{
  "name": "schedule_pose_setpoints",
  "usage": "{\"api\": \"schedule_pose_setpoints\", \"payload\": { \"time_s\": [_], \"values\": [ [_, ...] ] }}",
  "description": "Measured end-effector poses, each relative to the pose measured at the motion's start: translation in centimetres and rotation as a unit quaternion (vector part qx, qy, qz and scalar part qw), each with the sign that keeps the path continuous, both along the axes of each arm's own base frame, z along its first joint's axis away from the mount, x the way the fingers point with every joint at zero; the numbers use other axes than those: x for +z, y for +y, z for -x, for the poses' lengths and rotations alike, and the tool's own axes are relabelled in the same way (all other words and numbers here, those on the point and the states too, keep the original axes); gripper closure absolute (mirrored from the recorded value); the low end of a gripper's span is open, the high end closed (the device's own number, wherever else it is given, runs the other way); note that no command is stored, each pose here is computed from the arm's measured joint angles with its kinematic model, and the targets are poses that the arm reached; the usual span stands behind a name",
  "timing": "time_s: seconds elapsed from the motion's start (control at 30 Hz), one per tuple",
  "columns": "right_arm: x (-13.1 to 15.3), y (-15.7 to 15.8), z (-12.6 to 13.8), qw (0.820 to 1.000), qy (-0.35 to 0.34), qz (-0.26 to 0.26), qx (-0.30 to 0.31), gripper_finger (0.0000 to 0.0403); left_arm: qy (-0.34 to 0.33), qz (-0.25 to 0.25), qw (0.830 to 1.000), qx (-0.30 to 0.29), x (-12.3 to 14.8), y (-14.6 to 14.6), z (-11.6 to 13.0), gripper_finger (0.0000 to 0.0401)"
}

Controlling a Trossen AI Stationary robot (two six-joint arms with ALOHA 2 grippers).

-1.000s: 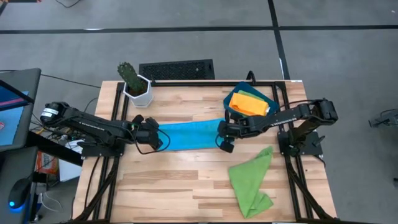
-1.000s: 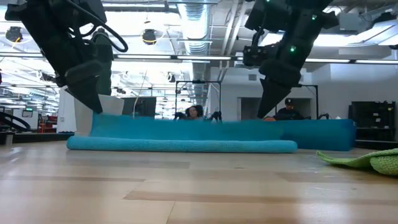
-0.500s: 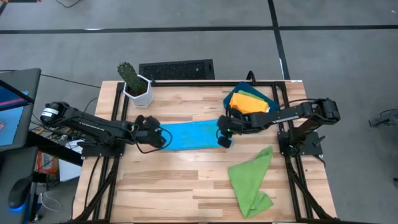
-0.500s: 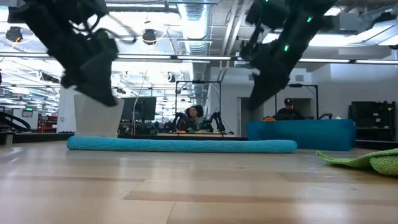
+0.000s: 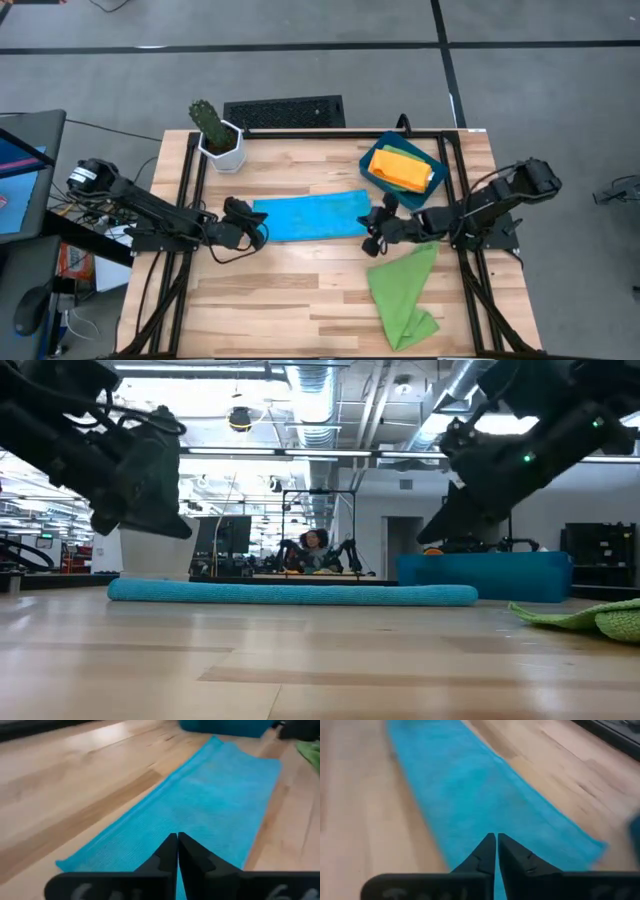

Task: Fold microfiber towels
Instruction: Fold the blue microfiber cloth

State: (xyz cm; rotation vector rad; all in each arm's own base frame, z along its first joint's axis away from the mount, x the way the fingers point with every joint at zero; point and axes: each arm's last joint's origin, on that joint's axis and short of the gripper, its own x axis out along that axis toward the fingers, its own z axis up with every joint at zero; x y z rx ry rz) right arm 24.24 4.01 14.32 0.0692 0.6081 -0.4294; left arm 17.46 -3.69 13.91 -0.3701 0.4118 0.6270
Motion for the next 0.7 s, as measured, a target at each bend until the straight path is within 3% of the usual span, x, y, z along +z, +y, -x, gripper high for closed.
{"api": "schedule_pose_setpoints", "payload": {
  "time_s": [0.13,0.27,0.37,0.5,0.7],
  "values": [
    [1.0,-3.1,1.0,0.997,0.02,-0.035,-0.073,0.0349,-0.002,-0.043,0.999,-0.004,1.5,0.2,-0.5,0.0386],
    [1.7,-6.1,1.7,0.989,0.018,-0.114,-0.098,0.0305,0.016,-0.072,0.997,0.001,3.2,1.5,-1.0,0.036],
    [1.3,-7.6,1.9,0.98,0.027,-0.161,-0.115,0.0261,0.029,-0.057,0.998,-0.005,3.7,2.9,-1.1,0.0325],
    [-0.3,-8.3,1.6,0.973,0.057,-0.18,-0.13,0.0214,0.051,-0.028,0.998,-0.013,3.5,4.7,-1.1,0.0273],
    [-1.5,-8.4,0.6,0.973,0.052,-0.181,-0.134,0.0194,0.082,-0.015,0.996,0.014,3.0,6.1,-0.7,0.0221]
  ]
}}
